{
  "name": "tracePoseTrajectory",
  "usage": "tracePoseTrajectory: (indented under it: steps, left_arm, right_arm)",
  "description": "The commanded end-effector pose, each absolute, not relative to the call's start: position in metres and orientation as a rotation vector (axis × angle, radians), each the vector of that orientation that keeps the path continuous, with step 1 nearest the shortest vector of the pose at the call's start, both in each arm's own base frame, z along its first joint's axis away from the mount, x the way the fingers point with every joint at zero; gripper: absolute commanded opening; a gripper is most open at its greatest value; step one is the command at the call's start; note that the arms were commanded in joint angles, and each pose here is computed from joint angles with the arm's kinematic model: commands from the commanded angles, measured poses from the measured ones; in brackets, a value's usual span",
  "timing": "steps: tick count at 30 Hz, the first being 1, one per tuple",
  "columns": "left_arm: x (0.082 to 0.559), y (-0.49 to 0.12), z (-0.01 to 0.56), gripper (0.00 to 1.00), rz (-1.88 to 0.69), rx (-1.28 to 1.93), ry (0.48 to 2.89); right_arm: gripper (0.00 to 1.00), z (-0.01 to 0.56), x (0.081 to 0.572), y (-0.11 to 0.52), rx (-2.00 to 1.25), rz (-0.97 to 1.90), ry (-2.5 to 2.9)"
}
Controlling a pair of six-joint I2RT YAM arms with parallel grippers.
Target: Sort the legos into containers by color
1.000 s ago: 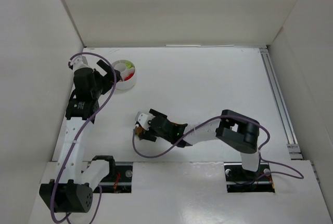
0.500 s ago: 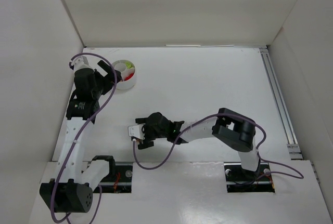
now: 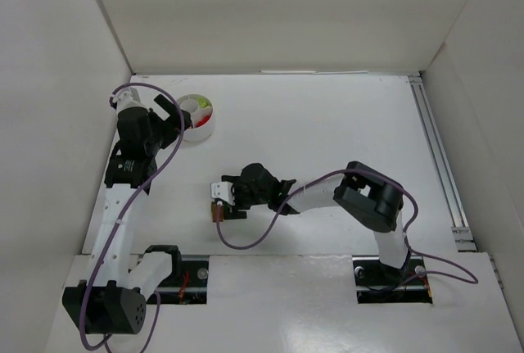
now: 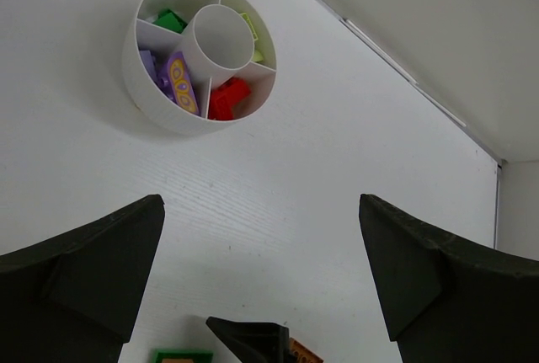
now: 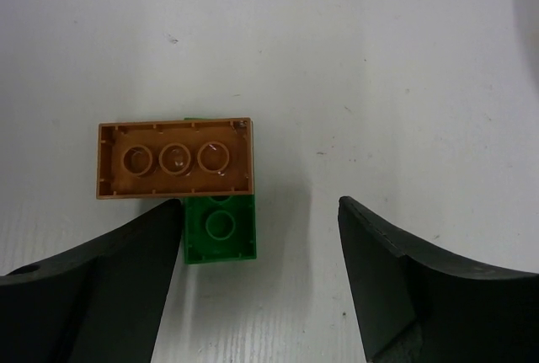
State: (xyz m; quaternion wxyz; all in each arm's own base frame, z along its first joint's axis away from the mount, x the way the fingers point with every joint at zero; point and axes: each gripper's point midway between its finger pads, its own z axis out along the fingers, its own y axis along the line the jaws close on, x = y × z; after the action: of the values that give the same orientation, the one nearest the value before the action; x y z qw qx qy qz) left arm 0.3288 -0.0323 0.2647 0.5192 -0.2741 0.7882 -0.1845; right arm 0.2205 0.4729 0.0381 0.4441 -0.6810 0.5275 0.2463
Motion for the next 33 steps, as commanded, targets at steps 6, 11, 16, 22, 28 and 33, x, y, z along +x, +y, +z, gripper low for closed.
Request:
tracePoseTrajectory:
  steps: [6,11,16,22,28,33]
  left_arm:
    - [0.334,-0.034,0.272,1.00,-0.448,-0.617,1.860]
    - [0.335,-0.034,0.274,1.00,-0.451,-0.614,1.850]
    - [0.336,-0.037,0.276,1.00,-0.467,-0.589,1.850]
    - [0.336,-0.055,0.281,1.00,-0.558,-0.494,1.855]
    - [0.330,-0.092,0.275,1.00,-0.767,-0.330,1.874]
    - [0.332,-0.101,0.276,1.00,-0.804,-0.279,1.873]
  right_arm:
    - [0.61,0.002,0.191,0.460,-1.871,0.867,1.260]
    - [0.38,-0.003,0.195,0.448,-1.872,0.873,1.298]
    - [0.22,-0.002,0.189,0.446,-1.877,0.903,1.304]
    - [0.16,0.048,0.232,0.427,-1.698,0.651,1.420]
    - [0.16,0.069,0.285,0.357,-1.466,0.270,1.686]
    - [0.14,0.085,0.313,0.287,-1.284,-0.157,1.825]
